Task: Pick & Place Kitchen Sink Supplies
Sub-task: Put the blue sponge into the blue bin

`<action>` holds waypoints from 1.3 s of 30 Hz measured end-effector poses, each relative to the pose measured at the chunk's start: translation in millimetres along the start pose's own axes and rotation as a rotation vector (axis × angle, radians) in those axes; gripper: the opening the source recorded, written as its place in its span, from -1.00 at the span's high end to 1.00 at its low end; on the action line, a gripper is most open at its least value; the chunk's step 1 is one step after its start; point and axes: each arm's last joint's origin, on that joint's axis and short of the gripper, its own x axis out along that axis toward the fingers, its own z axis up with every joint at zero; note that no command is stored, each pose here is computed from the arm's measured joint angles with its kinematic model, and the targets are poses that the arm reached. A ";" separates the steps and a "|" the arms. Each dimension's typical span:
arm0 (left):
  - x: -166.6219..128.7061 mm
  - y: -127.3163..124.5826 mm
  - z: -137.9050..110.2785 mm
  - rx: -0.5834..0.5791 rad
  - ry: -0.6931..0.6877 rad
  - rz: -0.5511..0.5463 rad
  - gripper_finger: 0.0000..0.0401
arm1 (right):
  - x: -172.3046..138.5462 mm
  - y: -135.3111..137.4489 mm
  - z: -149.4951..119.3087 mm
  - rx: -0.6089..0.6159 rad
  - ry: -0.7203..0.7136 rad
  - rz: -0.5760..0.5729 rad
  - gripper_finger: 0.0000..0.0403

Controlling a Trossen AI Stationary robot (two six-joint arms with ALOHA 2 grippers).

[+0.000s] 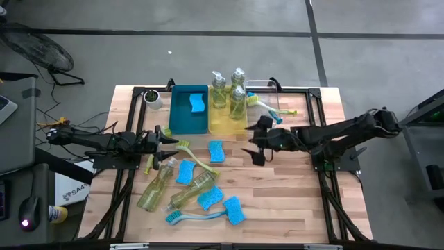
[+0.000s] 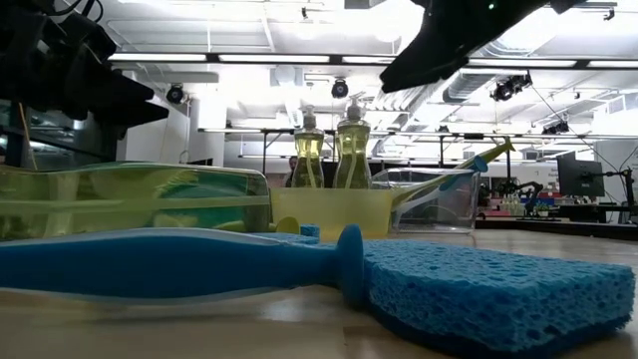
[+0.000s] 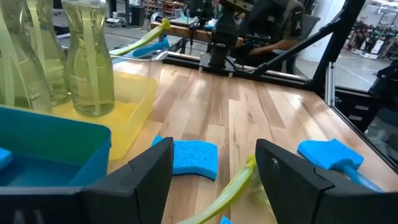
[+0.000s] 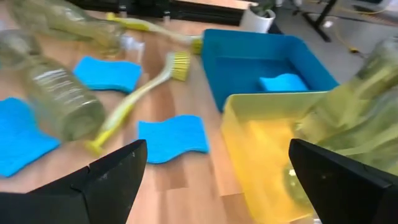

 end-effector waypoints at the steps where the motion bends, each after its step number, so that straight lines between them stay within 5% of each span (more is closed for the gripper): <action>1: 0.0 0.0 0.1 0.000 -0.001 0.000 -0.11 | -0.5 3.6 -0.7 0.001 0.004 0.012 -0.91; 7: 0.0 0.0 0.2 0.002 -0.002 0.000 -0.11 | 20.8 22.2 -11.6 -0.019 0.044 0.042 -0.91; 18: 0.0 0.0 0.1 0.002 -0.001 0.000 -0.11 | 94.8 58.9 -55.2 -0.240 0.055 0.078 -0.90; 39: 0.0 0.3 0.0 -0.009 -0.001 0.009 -0.11 | 135.1 63.9 -83.7 -0.406 -0.017 0.053 -0.85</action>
